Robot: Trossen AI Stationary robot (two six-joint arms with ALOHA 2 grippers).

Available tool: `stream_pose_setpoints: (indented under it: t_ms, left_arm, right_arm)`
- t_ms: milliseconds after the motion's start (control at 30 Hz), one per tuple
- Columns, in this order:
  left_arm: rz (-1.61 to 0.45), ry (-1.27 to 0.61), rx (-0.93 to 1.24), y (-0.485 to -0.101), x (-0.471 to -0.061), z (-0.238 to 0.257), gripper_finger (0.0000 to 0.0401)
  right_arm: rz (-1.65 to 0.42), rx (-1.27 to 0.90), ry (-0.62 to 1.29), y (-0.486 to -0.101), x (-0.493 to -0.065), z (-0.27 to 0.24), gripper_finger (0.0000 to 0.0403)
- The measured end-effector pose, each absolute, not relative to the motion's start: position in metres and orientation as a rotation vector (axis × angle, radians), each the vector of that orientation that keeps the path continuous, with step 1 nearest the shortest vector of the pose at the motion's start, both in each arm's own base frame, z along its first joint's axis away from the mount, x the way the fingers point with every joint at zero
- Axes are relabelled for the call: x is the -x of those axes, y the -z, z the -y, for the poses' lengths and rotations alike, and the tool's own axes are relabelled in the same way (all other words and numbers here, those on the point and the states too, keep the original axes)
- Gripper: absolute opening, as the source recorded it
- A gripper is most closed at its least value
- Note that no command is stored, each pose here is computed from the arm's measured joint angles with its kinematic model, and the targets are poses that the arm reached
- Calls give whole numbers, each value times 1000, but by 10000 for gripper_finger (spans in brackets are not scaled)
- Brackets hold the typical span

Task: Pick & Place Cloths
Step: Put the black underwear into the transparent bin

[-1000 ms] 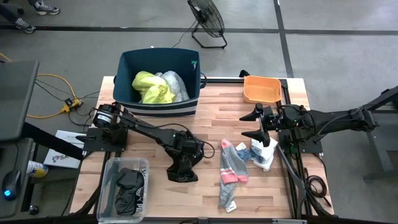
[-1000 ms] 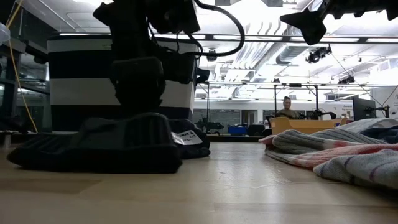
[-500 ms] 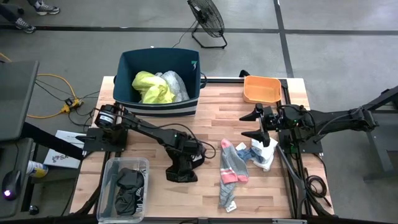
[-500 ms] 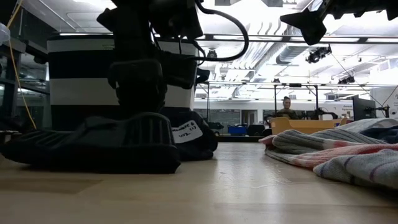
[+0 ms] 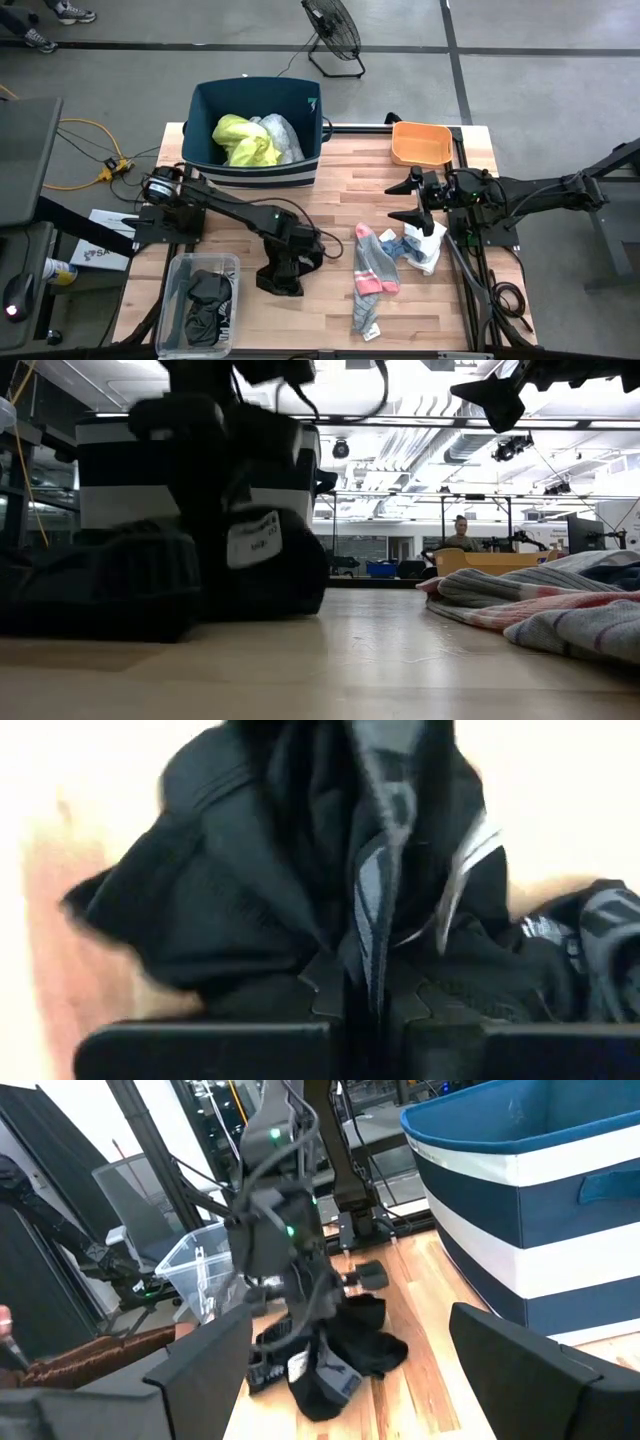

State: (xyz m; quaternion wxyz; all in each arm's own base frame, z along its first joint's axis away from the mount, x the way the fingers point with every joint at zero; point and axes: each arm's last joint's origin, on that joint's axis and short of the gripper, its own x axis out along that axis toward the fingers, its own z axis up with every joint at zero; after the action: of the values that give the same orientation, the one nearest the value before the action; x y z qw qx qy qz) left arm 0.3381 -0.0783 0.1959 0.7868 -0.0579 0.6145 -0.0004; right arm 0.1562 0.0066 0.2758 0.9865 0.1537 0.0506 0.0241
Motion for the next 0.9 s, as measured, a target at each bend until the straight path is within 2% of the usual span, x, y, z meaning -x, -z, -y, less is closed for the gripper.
stream_pose_setpoints:
  t_ms: [233, 633, 900]
  left_arm:
    - [-1290, 64, 1, -238, -320, 94, 9]
    - [-1351, -35, -204, -321, -285, 112, 9]
    - [-1302, -97, -218, -373, -273, 107, 9]
  right_arm:
    - [-103, -309, -48, -276, -156, -7, 332]
    - [-103, -309, -48, -276, -156, -7, 332]
    - [-103, -309, -48, -276, -156, -7, 332]
